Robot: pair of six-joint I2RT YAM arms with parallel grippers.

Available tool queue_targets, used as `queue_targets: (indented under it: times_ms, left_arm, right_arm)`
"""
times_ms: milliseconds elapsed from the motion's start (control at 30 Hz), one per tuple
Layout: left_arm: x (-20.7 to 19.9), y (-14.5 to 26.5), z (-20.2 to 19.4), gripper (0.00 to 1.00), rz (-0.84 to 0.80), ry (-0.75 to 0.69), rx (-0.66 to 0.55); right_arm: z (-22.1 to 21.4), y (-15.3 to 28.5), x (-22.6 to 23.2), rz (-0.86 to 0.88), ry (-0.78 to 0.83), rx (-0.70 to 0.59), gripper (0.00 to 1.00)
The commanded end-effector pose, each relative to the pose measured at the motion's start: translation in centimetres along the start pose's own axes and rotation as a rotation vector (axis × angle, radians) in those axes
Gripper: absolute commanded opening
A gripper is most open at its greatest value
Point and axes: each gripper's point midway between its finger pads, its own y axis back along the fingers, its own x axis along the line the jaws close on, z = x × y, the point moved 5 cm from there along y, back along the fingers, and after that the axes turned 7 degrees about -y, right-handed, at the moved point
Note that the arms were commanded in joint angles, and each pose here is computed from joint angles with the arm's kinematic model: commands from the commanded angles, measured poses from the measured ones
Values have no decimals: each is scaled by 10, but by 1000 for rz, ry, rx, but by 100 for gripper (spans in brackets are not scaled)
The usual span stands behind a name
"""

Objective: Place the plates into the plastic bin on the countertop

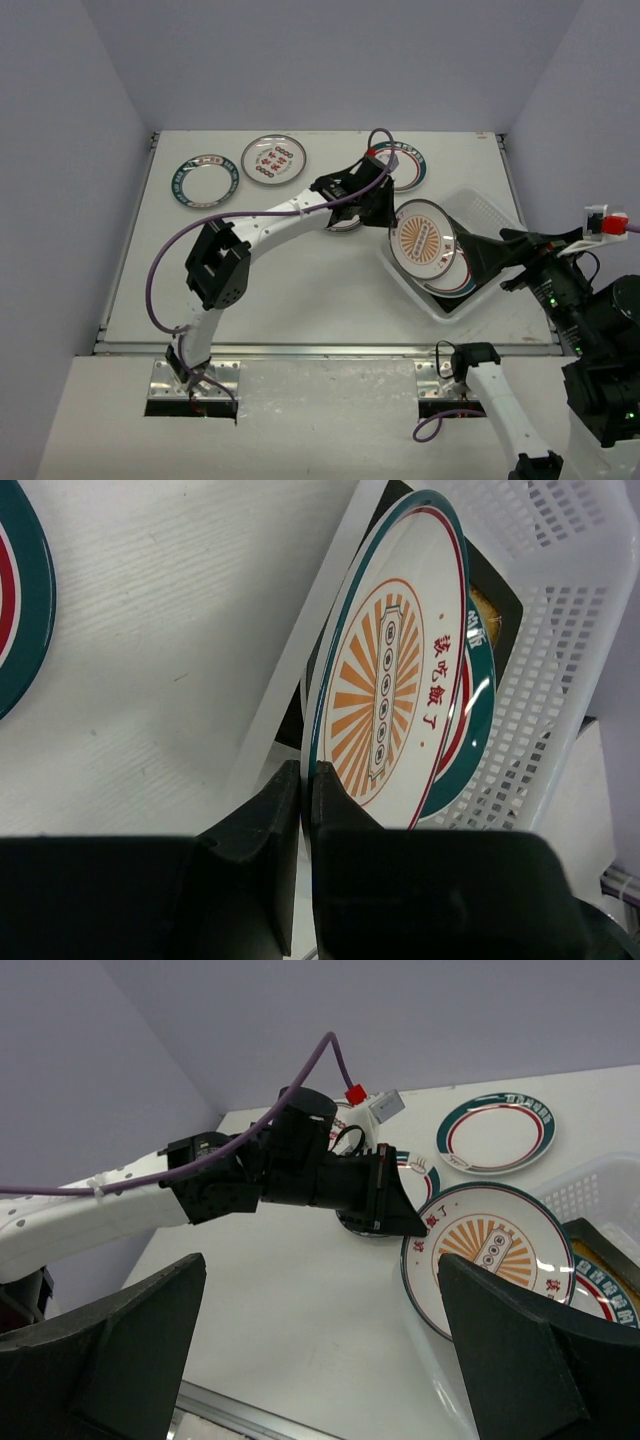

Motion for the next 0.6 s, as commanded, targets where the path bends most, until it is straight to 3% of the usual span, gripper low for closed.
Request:
queue_targets:
  times_ms: [0, 567]
  left_arm:
    - [-7, -1, 6, 0, 45, -64, -6]
    - [-9, -66, -9, 0, 128, -94, 58]
  right_arm:
    - [1, -6, -4, -15, 14, -2, 99]
    - [-5, -3, -6, -6, 23, -4, 99]
